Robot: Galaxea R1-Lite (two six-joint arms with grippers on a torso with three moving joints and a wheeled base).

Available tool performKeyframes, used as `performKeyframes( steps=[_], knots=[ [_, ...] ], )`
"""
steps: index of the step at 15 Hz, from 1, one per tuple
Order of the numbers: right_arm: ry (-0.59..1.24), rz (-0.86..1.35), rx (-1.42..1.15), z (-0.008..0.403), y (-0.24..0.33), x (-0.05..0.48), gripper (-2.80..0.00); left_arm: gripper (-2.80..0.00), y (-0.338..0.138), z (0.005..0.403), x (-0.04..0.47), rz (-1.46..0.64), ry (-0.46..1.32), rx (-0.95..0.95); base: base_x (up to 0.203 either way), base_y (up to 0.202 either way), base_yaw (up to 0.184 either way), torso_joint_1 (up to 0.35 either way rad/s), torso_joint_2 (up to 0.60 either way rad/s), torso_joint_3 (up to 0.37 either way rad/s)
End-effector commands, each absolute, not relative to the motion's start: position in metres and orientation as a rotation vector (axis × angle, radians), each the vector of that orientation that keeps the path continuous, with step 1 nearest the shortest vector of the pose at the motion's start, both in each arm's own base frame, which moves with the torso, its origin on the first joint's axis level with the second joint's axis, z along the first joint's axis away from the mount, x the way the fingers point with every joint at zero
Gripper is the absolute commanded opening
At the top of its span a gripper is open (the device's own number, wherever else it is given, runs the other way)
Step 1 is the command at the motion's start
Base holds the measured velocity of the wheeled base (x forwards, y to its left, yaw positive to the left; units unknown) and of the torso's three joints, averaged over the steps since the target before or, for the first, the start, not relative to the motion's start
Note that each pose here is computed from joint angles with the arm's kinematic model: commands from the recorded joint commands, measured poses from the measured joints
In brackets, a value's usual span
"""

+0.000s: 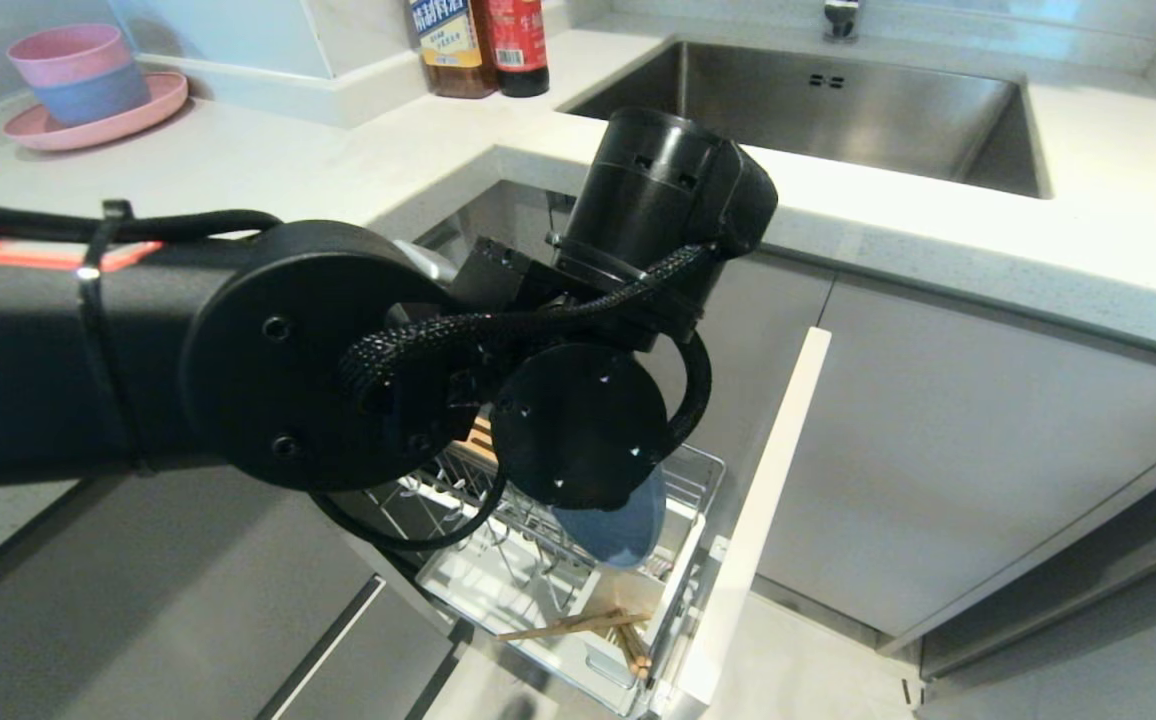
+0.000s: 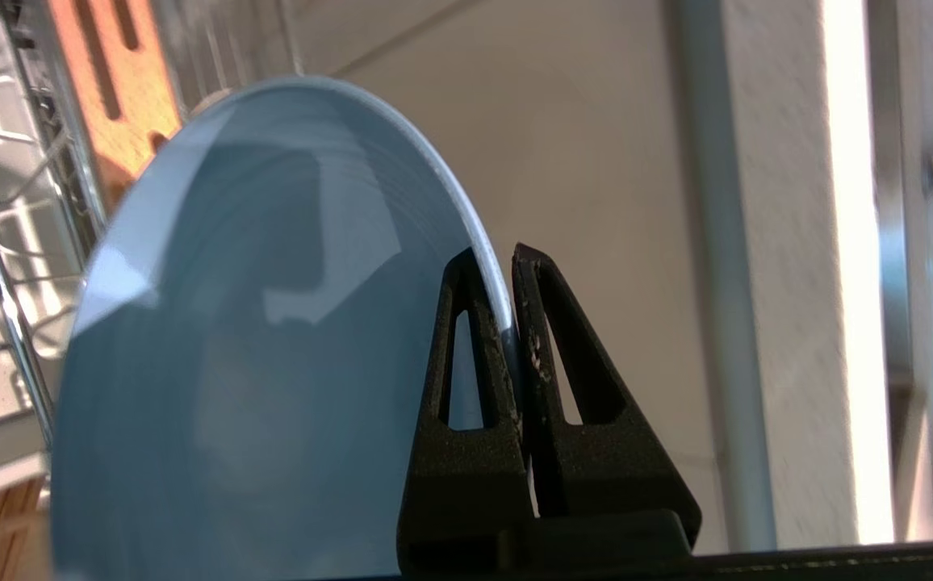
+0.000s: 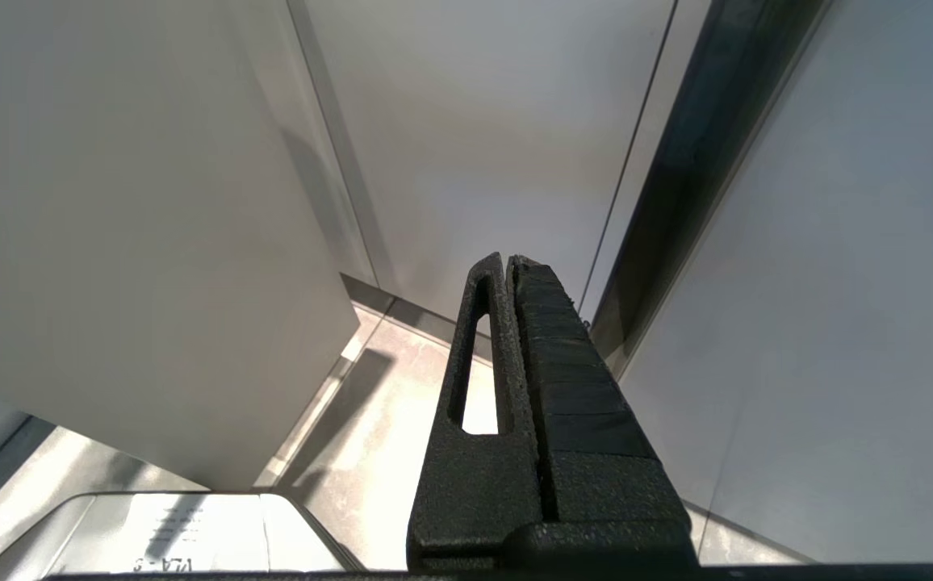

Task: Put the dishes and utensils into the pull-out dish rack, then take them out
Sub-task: Pick up the plate and place it in the cupboard

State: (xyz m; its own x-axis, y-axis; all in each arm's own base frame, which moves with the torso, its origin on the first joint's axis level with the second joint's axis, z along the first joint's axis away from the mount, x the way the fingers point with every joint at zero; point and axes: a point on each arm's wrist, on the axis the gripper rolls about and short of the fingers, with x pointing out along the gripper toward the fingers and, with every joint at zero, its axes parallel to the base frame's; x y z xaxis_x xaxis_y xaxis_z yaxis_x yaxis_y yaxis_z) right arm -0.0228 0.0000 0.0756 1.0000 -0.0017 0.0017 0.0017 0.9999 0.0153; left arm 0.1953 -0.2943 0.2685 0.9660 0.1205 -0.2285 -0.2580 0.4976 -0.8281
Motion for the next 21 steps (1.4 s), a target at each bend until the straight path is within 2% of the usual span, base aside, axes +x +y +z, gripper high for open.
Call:
performKeyframes(
  steps=[1, 12, 21],
  knots=[
    [0.000, -0.002, 0.015, 0.075, 0.000, -0.023, -2.80, -2.80, -0.286, 0.263, 0.204, 0.272, 0.130, -1.030, 0.000, 0.000, 0.000, 0.000, 0.00, 0.000],
    [0.000, -0.002, 0.015, 0.075, 0.000, -0.023, -2.80, -2.80, -0.262, 0.261, 0.228, 0.344, 0.053, -1.134, 0.000, 0.000, 0.000, 0.000, 0.00, 0.000],
    [0.000, -0.002, 0.015, 0.075, 0.000, -0.023, -2.80, -2.80, -0.263, 0.240, 0.247, 0.393, 0.042, -1.110, 0.000, 0.000, 0.000, 0.000, 0.00, 0.000]
  ],
)
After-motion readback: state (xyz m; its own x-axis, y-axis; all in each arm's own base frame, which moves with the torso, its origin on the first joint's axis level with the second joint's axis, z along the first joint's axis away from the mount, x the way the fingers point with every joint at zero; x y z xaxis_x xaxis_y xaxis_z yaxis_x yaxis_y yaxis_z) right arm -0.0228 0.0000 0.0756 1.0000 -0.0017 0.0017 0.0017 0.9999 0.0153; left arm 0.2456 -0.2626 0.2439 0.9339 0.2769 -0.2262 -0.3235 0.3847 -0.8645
